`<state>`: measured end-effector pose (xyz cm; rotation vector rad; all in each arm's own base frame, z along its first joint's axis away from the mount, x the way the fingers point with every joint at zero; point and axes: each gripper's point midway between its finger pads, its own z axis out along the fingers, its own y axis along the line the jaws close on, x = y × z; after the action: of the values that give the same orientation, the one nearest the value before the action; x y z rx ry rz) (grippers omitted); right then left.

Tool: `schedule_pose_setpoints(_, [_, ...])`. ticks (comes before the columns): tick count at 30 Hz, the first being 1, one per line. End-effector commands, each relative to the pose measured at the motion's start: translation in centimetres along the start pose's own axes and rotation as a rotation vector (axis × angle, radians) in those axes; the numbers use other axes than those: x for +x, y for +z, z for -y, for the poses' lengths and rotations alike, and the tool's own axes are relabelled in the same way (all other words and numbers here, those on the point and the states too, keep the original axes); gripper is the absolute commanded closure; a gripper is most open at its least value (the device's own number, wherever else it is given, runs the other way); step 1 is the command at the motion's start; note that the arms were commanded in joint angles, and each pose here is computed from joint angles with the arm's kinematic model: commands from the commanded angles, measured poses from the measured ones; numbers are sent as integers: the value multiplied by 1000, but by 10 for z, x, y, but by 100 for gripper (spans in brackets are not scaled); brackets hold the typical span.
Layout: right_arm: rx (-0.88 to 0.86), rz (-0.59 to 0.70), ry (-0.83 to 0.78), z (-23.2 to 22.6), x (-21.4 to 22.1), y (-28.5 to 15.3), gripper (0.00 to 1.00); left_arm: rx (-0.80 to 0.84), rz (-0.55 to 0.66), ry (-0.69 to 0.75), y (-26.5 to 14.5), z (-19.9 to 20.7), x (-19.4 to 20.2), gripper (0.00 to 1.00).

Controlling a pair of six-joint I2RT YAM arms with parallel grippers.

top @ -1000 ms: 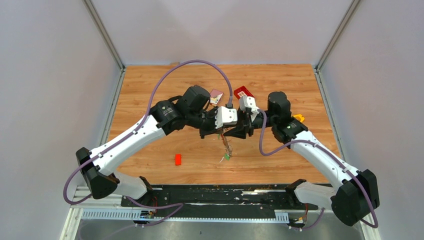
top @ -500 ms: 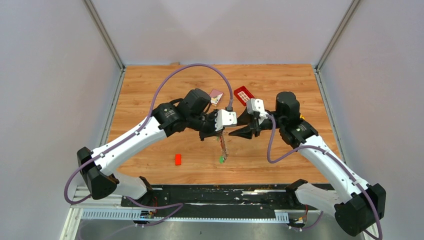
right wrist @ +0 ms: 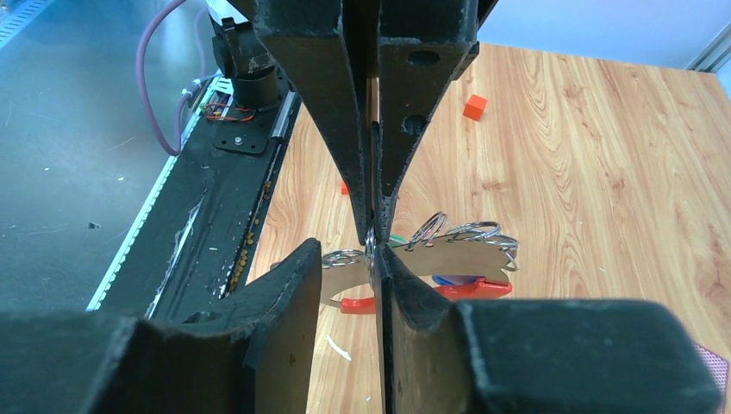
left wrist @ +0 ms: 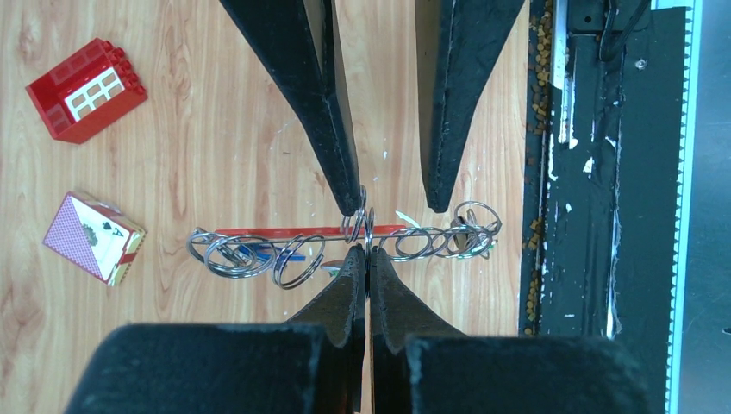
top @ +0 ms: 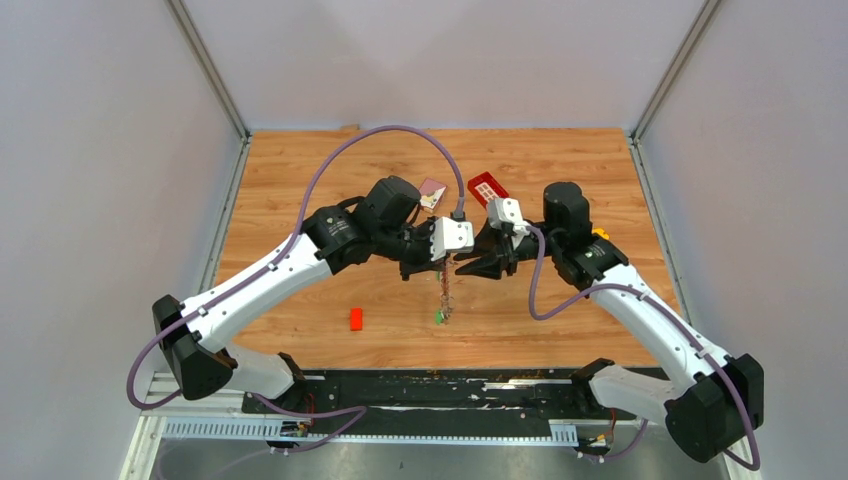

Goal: Put the keys on the keyring

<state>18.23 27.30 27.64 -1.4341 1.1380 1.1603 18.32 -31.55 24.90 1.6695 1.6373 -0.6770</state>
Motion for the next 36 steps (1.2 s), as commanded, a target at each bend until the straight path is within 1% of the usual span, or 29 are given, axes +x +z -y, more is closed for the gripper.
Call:
schedule_pose_setpoints(1, [-27,12,-30,-1,-4,3,71,-14,96,27,-14,2,-26,100])
schedule_pose_setpoints(12, [-29,12,-32,-3,-6,2,73,-24,95,28,-14,0,-26,100])
schedule_pose_setpoints(20, [-6,12,-87,-10,-21,-6,73,-50,88,23,-13,-6,-25,100])
schedule_pose_setpoints(29, [0,-9,-70,-11,-10,-6,67,-51,100,19,-15,-5,-28,100])
schedule_pose_setpoints(36, [-4,-23,-52,-10,-1,-5,69,-61,114,21,-17,-6,-32,100])
